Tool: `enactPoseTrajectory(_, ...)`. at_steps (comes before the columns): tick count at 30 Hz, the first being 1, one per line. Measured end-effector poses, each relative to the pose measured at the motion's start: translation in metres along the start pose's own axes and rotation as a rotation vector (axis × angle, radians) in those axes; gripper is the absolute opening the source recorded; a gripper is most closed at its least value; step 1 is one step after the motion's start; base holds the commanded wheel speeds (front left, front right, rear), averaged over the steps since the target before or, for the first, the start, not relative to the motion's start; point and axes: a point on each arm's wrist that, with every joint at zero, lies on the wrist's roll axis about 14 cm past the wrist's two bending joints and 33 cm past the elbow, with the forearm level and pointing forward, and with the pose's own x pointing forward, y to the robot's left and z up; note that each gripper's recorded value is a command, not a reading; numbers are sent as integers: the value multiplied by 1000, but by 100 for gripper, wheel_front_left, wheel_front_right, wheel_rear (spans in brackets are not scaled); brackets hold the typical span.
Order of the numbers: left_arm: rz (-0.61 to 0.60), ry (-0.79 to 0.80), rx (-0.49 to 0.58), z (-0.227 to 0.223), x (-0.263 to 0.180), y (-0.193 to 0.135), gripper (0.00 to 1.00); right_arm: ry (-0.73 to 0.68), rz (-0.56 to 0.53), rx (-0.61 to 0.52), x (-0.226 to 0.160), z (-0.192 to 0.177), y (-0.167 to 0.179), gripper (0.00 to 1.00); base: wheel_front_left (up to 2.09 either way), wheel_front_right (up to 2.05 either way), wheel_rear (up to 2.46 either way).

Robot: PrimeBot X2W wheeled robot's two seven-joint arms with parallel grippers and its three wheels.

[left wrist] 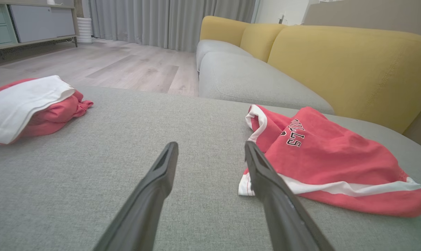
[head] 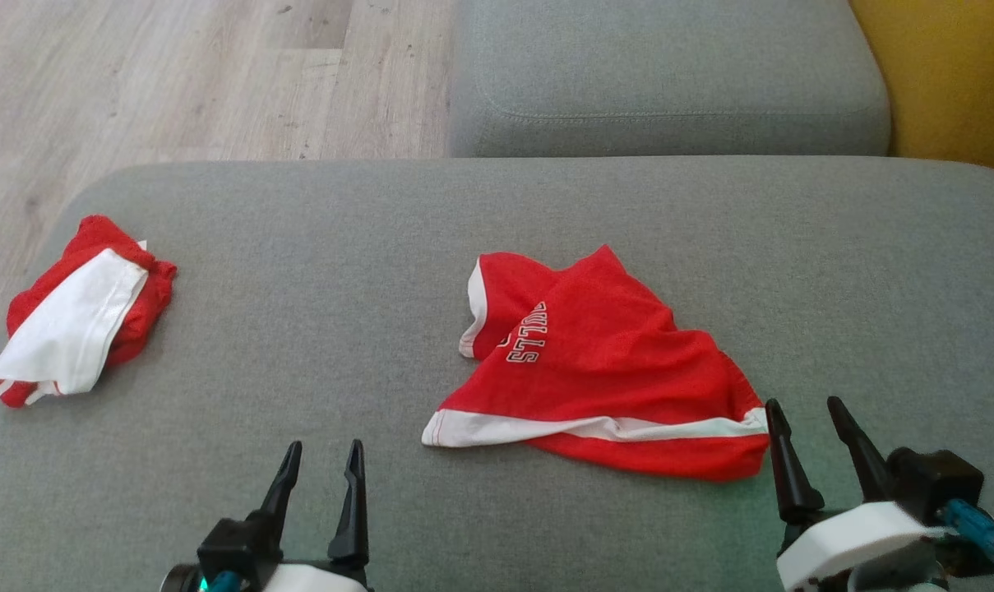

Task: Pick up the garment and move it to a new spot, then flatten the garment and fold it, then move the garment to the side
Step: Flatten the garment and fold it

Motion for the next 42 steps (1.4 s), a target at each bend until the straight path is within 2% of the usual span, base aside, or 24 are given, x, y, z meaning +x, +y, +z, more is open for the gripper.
enactPoseTrajectory(5, -11, 40, 6, -6, 1, -1, 100, 11, -1, 2, 1, -3, -1, 100, 0, 0, 0)
enactPoseTrajectory(16, -142, 252, 3, -39, 28, -38, 100, 45, -21, 12, -1, -12, -6, 100, 0, 0, 0)
enactPoseTrajectory(28, -153, 421, 25, -79, 60, -45, 100, 60, -85, 19, 2, -16, -26, 100, 0, 0, 0)
enactPoseTrajectory(37, -160, 492, 26, -97, 64, -48, 100, 72, -111, 25, 0, -21, -34, 100, 0, 0, 0)
enactPoseTrajectory(38, -159, 494, 26, -97, 65, -48, 97, 73, -112, 25, 0, -22, -34, 100, 0, 0, 0)
enactPoseTrajectory(39, -159, 495, 28, -97, 66, -48, 78, 71, -112, 25, 1, -22, -34, 100, 0, 0, 0)
enactPoseTrajectory(40, -158, 495, 27, -97, 68, -47, 54, 70, -112, 24, 2, -21, -35, 100, 0, 0, 0)
enactPoseTrajectory(42, -158, 496, 28, -97, 69, -47, 33, 67, -112, 24, 3, -20, -35, 100, 0, 0, 0)
